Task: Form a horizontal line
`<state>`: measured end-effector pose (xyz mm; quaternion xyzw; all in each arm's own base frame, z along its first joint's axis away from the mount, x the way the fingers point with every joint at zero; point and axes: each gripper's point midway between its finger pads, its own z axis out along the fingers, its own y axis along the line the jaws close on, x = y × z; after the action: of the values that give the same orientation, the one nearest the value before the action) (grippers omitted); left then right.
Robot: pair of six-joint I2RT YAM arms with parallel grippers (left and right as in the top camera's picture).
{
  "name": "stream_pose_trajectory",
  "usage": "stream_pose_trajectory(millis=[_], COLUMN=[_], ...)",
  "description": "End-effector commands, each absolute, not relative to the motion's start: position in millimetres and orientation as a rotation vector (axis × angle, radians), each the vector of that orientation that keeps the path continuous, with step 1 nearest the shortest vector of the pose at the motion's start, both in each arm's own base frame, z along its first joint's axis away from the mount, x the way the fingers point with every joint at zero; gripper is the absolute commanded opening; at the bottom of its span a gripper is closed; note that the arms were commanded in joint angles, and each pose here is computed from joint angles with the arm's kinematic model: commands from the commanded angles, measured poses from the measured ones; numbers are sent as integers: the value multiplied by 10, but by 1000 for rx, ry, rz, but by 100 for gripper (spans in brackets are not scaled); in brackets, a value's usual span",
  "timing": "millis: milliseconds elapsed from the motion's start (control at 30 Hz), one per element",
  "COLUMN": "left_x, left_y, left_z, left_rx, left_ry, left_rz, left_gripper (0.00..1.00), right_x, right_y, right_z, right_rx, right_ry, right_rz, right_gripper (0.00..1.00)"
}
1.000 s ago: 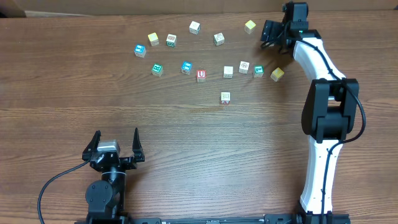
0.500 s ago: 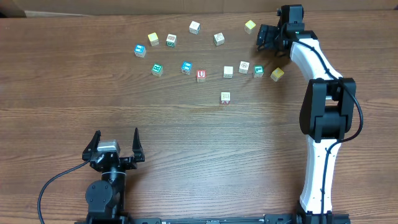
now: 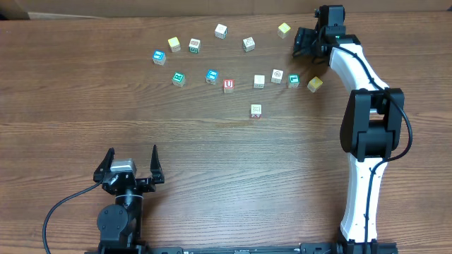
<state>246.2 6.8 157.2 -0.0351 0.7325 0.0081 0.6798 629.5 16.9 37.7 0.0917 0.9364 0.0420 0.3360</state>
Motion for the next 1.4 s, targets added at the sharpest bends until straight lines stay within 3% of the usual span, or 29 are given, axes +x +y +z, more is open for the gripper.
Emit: stream_pose_trajectory(millis=[0,400,567,700,1100,1367], left_x=[2459,2459,2459,2459,2459,2459], left_y=[50,50,50,50,50,50], left_z=[1579,1579,1579,1579,1579,1579], left_rx=[-55,-55,-55,-55,-55,-55], left_ry=[1640,1640,1640,1640,1640,1640], left_rz=[29,29,29,29,29,29], left_gripper=[100,100,100,100,100,99], right_x=[6298,6325,6469,6536,6434,6334], right_y=[195,271,304,457,1469,2034], right_z=[343,391,825,1159,1241,1036], right_rx=[237,217,206,173,-19,-114], right_ry=[2444,2435,2382,2344,2331,2339], right_rz=[121,168,179,196,272,284], right_gripper=[68,83,86,94,96,96])
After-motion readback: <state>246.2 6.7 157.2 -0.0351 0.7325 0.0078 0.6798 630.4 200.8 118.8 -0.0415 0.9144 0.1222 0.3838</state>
